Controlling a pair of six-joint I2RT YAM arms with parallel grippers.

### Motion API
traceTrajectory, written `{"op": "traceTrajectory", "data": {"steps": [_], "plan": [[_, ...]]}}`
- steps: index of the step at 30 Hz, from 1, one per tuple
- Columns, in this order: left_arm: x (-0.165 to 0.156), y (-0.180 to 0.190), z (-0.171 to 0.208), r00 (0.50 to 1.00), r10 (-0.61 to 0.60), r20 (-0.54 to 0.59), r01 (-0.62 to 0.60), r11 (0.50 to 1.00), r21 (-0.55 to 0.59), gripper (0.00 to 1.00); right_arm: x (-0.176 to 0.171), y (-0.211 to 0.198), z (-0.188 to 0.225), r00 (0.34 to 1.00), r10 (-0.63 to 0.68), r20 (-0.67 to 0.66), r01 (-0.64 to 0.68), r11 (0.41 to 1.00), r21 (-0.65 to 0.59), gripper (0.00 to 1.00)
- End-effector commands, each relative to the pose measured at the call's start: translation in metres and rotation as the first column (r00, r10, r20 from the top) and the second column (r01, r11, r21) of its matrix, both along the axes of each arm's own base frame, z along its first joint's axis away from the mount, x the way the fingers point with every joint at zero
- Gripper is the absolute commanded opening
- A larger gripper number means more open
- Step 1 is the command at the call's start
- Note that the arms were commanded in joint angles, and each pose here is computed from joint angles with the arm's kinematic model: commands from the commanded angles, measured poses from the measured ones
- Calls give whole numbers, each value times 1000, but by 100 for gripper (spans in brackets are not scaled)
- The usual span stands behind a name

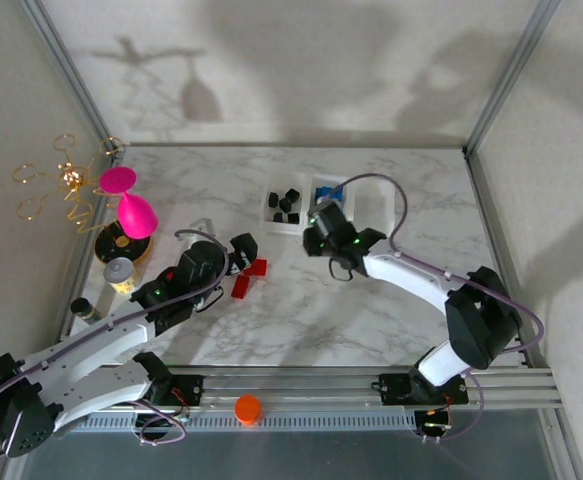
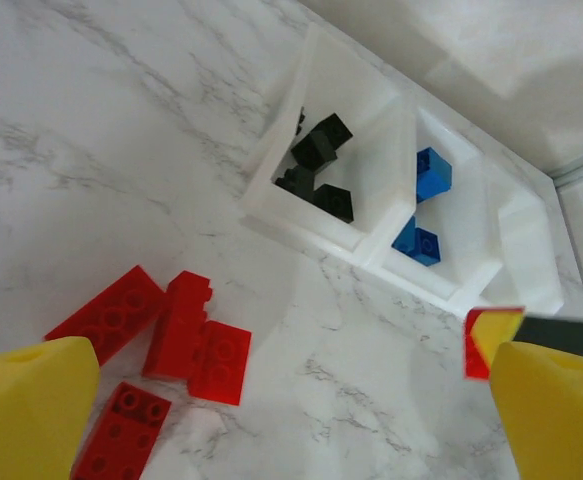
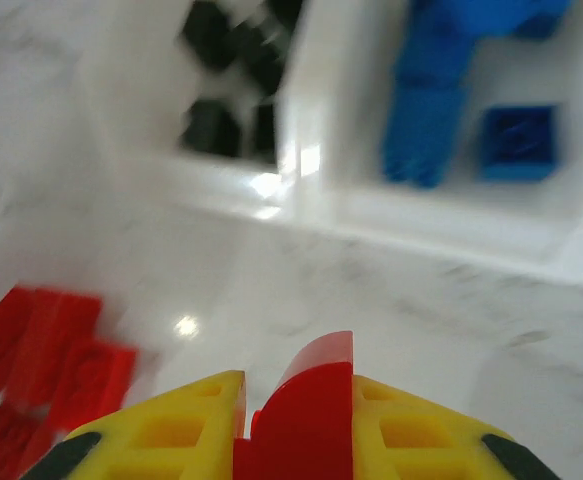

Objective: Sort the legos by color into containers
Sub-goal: Place the lego in the container, then pick up the lego from the center of the table.

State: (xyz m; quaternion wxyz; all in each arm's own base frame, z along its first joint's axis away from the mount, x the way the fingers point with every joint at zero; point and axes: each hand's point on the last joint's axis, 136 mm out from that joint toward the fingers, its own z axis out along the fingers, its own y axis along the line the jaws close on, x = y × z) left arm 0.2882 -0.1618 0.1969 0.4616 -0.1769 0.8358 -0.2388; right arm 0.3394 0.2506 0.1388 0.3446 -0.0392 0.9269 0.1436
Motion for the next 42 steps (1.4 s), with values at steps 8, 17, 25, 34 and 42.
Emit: {"op": "traceTrajectory", "data": {"steps": [8, 17, 25, 34, 42], "plan": [[26, -41, 20, 992, -115, 44, 116, 993, -25, 100, 95, -118, 6, 961, -262, 86, 271, 955, -119, 25], [35, -48, 20, 991, -124, 42, 124, 992, 5, 100, 149, -137, -21, 952, -298, 69, 305, 932, -196, 38], [31, -38, 21, 995, -93, 42, 92, 996, 13, 100, 139, -123, 18, 961, -254, 108, 265, 958, -112, 51], [13, -7, 15, 1000, -15, 21, 15, 999, 34, 100, 62, -36, 12, 998, -32, 60, 34, 999, -37, 60], [-11, 28, 10, 998, 66, 9, -66, 996, 55, 100, -13, 50, -4, 987, 158, 13, -158, 987, 36, 69]]}}
